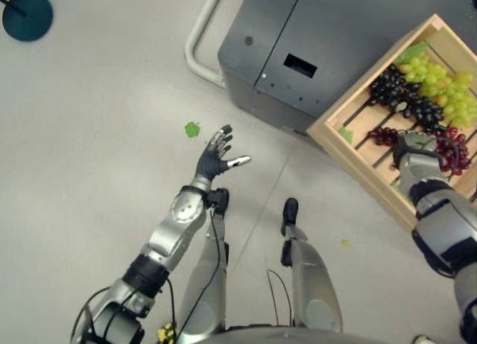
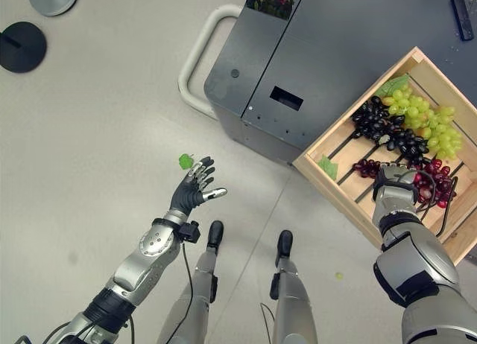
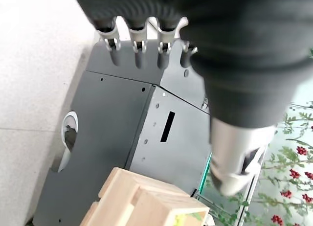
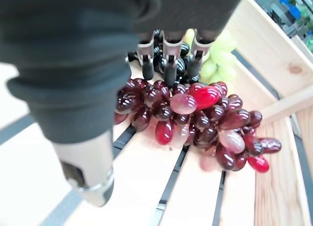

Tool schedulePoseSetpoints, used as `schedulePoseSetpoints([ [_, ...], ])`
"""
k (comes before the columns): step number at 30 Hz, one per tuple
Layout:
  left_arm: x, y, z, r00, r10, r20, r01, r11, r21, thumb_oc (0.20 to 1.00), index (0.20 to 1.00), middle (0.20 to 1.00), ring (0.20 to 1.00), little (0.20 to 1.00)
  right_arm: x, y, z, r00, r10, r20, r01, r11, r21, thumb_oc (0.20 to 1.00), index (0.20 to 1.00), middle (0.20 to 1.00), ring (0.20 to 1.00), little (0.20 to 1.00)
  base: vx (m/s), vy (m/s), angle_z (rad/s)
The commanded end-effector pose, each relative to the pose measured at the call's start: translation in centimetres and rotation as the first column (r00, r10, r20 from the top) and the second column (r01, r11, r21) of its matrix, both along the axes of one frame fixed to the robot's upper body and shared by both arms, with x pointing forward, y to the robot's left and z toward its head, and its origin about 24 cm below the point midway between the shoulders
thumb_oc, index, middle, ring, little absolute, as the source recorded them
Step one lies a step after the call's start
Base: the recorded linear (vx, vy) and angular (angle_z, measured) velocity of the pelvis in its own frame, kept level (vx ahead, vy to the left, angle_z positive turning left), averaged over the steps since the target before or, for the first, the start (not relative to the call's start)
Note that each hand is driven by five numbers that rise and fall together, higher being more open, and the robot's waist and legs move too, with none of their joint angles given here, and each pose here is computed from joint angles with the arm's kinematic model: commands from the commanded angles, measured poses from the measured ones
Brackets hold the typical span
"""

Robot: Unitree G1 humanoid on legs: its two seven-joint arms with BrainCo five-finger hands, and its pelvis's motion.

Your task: Pick up the fruits from the basket on one side to the basket on the other side

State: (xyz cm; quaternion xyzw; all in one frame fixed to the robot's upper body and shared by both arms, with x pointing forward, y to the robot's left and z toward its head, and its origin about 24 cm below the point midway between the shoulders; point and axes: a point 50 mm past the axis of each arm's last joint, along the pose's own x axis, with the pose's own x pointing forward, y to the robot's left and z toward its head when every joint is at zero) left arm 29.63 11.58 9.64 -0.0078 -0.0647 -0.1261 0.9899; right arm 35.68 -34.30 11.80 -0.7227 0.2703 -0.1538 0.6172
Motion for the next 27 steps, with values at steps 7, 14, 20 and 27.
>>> schedulePoseSetpoints([
  [7,-0.8,-0.6,2.4,0.991,0.0,0.132,0.007,0.999,-0.053,1.0,1.0,1.0,1.0,1.0,-2.4,-1.0,-4.1,0.978,-0.053,-0.203,0.045,0.998,-0.044,1.0,1.0,1.0,1.0,1.0,-0.01,-0.003,0.02],
  [14,-1.0,-0.7,2.3,0.992,0.012,0.125,-0.002,0.997,-0.082,1.0,1.0,1.0,1.0,1.0,-1.3,0.5,-3.8,1.0,-0.021,-0.017,0.023,0.995,0.101,1.0,1.0,1.0,1.0,1.0,-0.01,-0.007,0.01],
  [20,-1.1,-0.5,2.0,0.993,0.031,0.113,-0.022,0.996,-0.082,1.0,1.0,1.0,1.0,1.0,-1.0,0.5,-2.9,0.983,-0.081,0.162,0.038,0.967,0.254,1.0,1.0,1.0,1.0,1.0,0.0,0.0,0.0],
  [27,-1.2,-0.4,1.8,0.994,0.031,0.107,-0.022,0.997,-0.077,1.0,1.0,1.0,1.0,1.0,-1.4,-0.6,-2.5,0.978,-0.118,0.171,0.064,0.954,0.292,0.2,0.2,0.2,0.2,0.2,0.01,-0.004,0.03],
])
